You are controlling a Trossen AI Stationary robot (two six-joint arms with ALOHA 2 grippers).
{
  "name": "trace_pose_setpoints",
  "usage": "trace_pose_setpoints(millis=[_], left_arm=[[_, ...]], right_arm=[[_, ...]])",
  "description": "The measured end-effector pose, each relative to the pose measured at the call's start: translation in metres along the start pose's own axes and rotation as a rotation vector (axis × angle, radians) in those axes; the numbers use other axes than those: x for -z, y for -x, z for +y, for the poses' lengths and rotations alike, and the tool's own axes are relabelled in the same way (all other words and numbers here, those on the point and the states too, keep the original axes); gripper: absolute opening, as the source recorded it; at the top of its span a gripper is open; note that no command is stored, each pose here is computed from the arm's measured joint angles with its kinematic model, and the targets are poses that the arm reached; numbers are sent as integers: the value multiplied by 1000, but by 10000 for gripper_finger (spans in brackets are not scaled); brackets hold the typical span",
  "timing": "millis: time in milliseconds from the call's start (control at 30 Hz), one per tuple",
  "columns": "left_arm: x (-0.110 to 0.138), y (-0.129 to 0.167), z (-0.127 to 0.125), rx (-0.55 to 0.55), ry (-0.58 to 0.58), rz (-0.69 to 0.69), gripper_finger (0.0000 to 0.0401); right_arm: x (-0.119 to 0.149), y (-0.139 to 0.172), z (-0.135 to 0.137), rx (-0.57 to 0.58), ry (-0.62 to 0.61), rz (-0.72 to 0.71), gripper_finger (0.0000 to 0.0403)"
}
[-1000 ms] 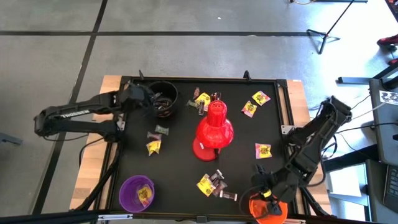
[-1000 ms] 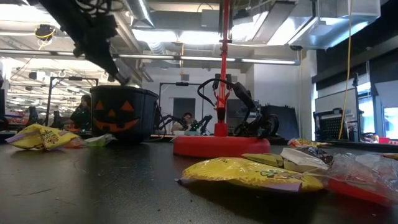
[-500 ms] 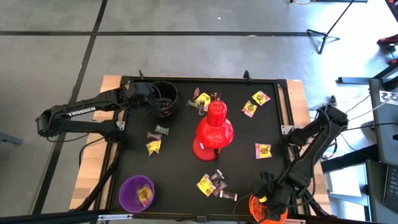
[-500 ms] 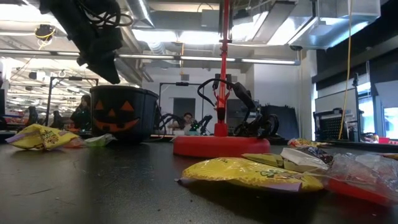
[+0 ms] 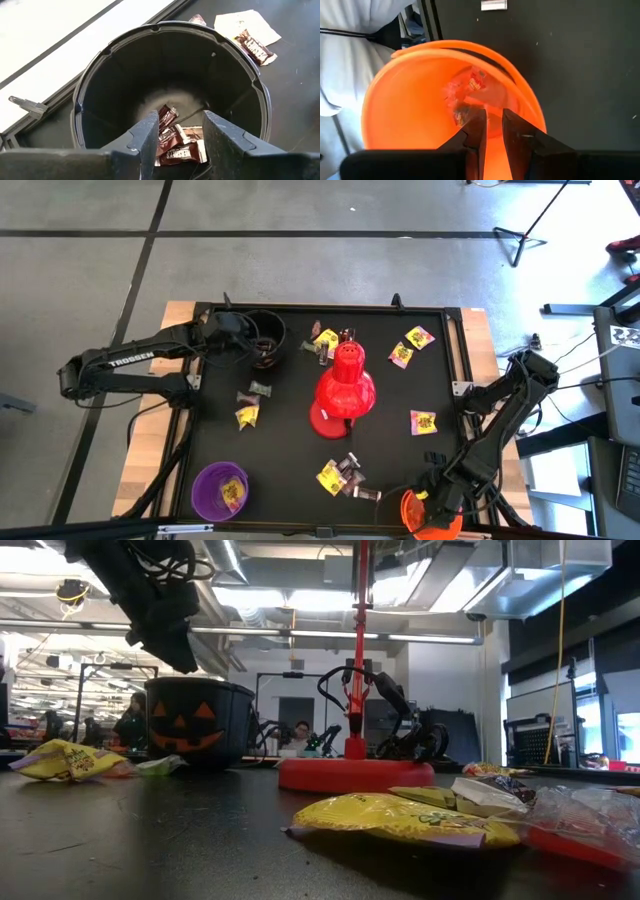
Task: Organize candy in baskets
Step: Adjust the orange bucket, then put the yellow candy into the violet bucket
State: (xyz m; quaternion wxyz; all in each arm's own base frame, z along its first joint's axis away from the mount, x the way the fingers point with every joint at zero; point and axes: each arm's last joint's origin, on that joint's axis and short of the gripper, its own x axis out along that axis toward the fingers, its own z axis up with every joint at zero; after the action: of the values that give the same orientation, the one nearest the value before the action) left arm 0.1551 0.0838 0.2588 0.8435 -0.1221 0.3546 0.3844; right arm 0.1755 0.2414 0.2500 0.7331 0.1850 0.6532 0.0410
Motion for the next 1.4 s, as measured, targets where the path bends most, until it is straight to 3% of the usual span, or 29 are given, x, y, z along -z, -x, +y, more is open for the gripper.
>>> trace_pose_setpoints(millis=[267,600,833,1000,1267,1400], left_arm=[[0,0,-1,29,7,6,141],[0,0,-1,47,9,8,141],[0,0,-2,49,35,8,141],[0,2,-7,74,37,-6,141],[-3,15,-12,207,-25,-75,141],[-11,34,-11,311,-8,-169,141]], right_arm=[[3,-9,-8,38,-22,22,60],[10,-16,-30,236,-32,29,60],[11,-14,-35,299,-30,20,60],[12,-12,-35,284,-32,27,60],[12,10,-21,184,-51,135,60],[5,30,-8,151,-19,38,60]])
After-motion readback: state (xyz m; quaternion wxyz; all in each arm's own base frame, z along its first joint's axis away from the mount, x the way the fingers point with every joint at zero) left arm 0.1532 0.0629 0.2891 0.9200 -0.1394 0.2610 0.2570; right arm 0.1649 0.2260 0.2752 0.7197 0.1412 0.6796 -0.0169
